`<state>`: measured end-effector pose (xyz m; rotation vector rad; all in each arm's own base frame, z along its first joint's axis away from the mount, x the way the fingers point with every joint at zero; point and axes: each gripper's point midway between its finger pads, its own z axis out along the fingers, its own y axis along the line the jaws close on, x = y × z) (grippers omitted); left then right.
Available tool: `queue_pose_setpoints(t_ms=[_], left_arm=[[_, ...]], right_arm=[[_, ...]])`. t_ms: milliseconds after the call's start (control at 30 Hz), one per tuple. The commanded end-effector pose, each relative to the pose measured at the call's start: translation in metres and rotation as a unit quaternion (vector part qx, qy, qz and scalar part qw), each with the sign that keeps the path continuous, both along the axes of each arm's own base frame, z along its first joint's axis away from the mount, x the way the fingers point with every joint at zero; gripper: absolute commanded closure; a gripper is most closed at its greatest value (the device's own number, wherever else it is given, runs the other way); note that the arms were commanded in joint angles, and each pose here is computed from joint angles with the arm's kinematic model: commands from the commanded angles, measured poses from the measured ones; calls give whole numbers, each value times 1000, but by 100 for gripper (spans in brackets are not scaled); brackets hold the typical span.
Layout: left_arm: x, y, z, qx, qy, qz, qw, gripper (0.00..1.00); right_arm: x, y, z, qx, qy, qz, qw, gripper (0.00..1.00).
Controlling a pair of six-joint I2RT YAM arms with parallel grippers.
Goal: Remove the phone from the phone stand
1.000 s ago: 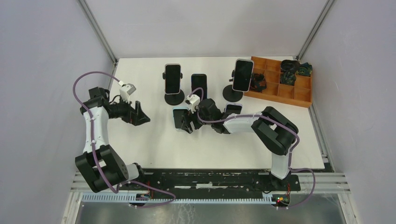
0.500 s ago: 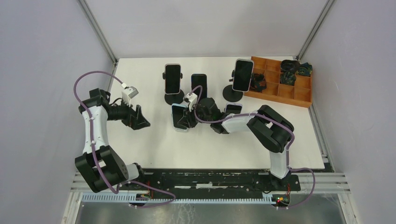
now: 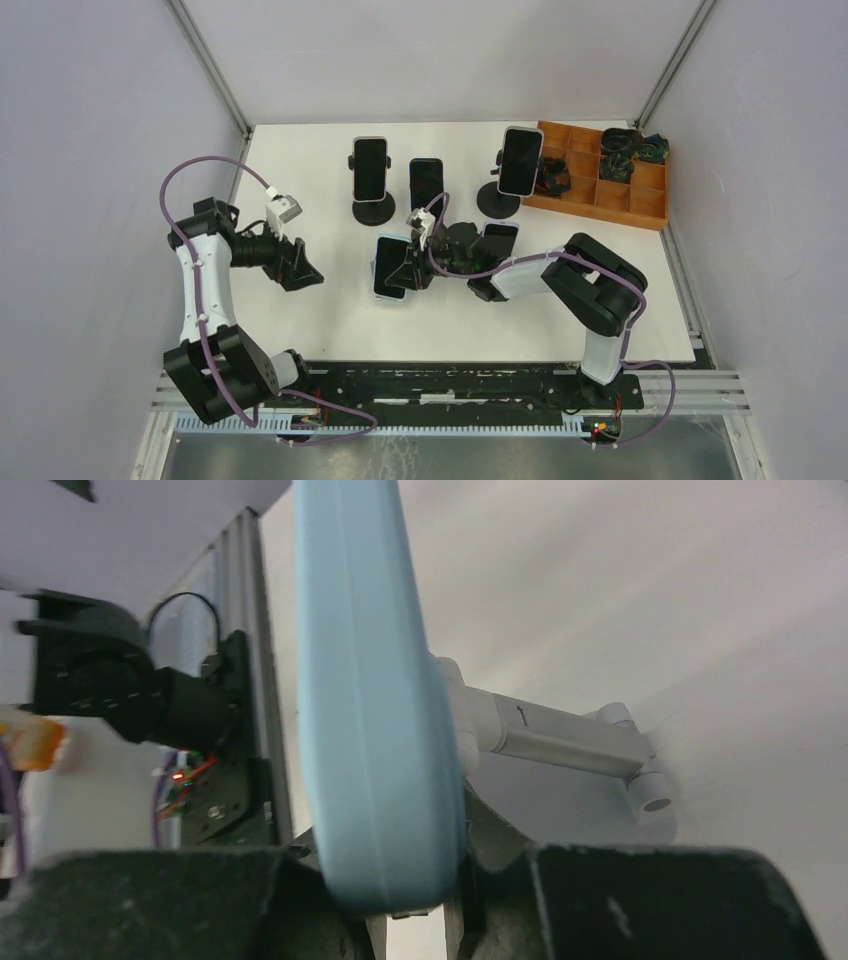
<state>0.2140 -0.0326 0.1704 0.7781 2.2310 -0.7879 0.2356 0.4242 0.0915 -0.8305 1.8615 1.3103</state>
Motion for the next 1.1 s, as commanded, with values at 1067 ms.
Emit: queue_pose_setpoints(t_ms=[1067], left_arm=[[-36, -83, 40, -66, -254, -248, 933, 10]], right_arm=[[-107, 41, 197, 276, 38, 222, 934, 100]])
